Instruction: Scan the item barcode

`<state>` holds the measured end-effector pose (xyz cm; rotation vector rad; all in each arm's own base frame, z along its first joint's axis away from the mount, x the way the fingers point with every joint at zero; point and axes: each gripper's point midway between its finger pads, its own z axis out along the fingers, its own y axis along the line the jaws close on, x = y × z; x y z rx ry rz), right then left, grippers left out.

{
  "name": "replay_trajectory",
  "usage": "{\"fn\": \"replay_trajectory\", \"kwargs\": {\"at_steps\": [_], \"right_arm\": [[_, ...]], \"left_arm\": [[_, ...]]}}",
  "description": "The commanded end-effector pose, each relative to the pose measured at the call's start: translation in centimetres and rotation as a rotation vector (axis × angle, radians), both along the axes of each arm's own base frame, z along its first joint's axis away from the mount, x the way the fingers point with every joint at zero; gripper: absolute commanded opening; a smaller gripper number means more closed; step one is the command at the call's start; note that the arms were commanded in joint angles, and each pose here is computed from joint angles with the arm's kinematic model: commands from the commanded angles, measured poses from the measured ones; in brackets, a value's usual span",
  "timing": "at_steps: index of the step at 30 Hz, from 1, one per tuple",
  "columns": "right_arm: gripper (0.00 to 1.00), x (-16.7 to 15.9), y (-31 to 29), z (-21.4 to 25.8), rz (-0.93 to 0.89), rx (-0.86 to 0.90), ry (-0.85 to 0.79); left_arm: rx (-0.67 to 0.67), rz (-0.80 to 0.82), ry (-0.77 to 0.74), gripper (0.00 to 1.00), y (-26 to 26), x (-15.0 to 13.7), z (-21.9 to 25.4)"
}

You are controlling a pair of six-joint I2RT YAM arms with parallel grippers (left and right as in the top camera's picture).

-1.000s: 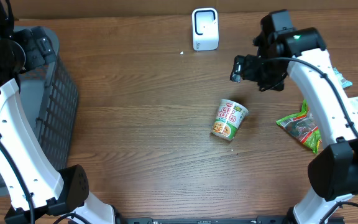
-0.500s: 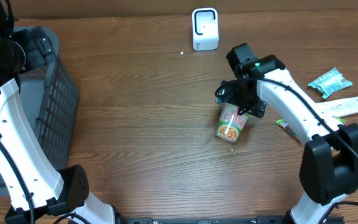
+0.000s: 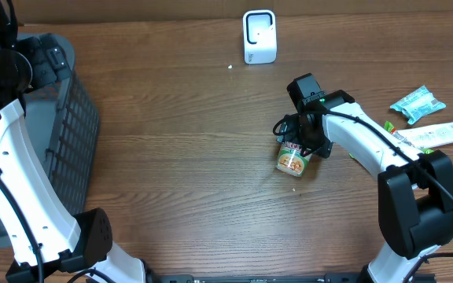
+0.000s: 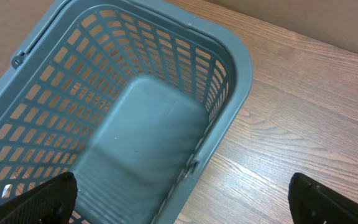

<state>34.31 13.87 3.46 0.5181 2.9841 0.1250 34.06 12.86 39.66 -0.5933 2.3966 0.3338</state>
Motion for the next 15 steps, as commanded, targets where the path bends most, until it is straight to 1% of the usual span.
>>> {"fn": "replay_trajectory", "kwargs": {"at_steps": [1,2,3,4,7,9,12,15], "right_arm": [[0.84,-0.1,1.4,0.0,0.136,0.077,0.0],[0.84,0.0,2.2,0.3,0.181,0.122,-0.005],[0.84,0.0,4.1,1.2,0.293,0.223,-0.017],[0.84,-0.1,5.3,2.0,0.357,0.296,-0.025],[0.84,-0.5,8.1,4.5,0.51,0.511,-0.058],[0.84,-0.9,9.8,7.1,0.614,0.698,-0.098],[0.83,-1.0,10.5,10.7,0.677,0.93,-0.162],[0.8,-0.5,9.9,13.7,0.663,1.107,-0.212]], "left_arm": [[0.008,-0.014,0.004,1.0,-0.1,0.1,0.0],[0.008,-0.014,0.004,1.0,-0.1,0.1,0.0],[0.008,-0.014,0.004,0.99,-0.1,0.1,0.0],[0.008,-0.014,0.004,1.0,-0.1,0.1,0.0],[0.008,-0.014,0.004,1.0,-0.1,0.1,0.0],[0.008,-0.014,0.004,0.99,0.0,0.1,0.0],[0.008,-0.014,0.004,1.0,-0.1,0.1,0.0],[0.008,-0.014,0.004,1.0,-0.1,0.1,0.0]]}}
